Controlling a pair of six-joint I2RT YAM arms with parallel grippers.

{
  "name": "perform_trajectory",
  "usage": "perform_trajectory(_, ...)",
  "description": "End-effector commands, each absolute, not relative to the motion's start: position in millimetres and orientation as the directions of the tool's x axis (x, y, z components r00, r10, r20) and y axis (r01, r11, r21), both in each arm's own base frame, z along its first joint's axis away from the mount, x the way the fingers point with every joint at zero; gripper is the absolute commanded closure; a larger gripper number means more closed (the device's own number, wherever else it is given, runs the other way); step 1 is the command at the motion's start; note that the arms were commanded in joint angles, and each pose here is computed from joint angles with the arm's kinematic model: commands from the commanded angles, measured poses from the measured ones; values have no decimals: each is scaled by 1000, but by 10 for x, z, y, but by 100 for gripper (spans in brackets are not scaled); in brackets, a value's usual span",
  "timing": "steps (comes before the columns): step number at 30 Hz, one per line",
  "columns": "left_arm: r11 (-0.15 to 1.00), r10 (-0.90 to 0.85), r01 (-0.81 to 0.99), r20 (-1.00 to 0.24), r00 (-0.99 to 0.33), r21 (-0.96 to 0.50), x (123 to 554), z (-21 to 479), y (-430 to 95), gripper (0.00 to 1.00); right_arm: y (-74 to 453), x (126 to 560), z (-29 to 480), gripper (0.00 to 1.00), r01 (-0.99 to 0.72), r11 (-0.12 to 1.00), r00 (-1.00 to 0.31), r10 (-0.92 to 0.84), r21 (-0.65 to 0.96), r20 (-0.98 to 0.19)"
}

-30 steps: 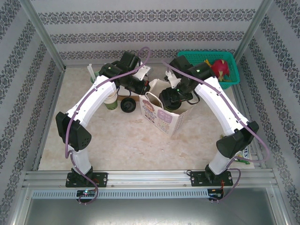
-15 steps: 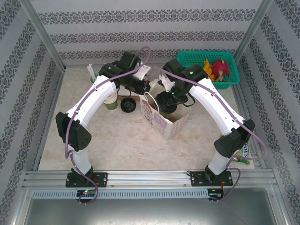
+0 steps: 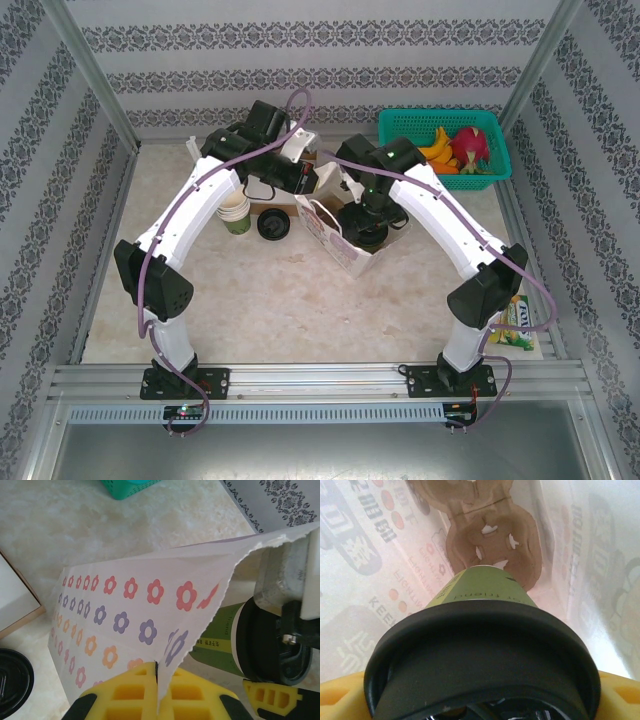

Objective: Pack the takeout coffee

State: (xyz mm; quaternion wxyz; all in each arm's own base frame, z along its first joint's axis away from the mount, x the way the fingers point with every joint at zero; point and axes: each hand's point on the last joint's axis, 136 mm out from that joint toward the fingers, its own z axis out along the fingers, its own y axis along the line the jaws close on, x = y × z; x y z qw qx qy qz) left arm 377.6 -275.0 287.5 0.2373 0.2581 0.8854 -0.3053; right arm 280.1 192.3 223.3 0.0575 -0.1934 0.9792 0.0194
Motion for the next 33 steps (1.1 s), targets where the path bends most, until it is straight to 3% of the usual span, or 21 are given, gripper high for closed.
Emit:
perform_trajectory(1,657,312,618,-590,-745,-433,3768,2970,-2732,100,1925,2737,2179,46,-402,916,-912,-400,8,-96)
perform_trajectory(18,651,281,572,-542,-792,-499,3948,2832,-2840,100,2238,2628,2074,46,-474,869,-880,-467,144,-80)
perform_trajectory(25,619,300,585,-530,-793,-524,3847,2926,-2835,100,1995,2747,1993,45,-411,911,-910,-412,-14,-42)
perform_trajectory(33,542,280,544,-472,-836,-641,3536,3148,-2792,100,2252,2351,2167,47,-463,871,-883,-470,163,4)
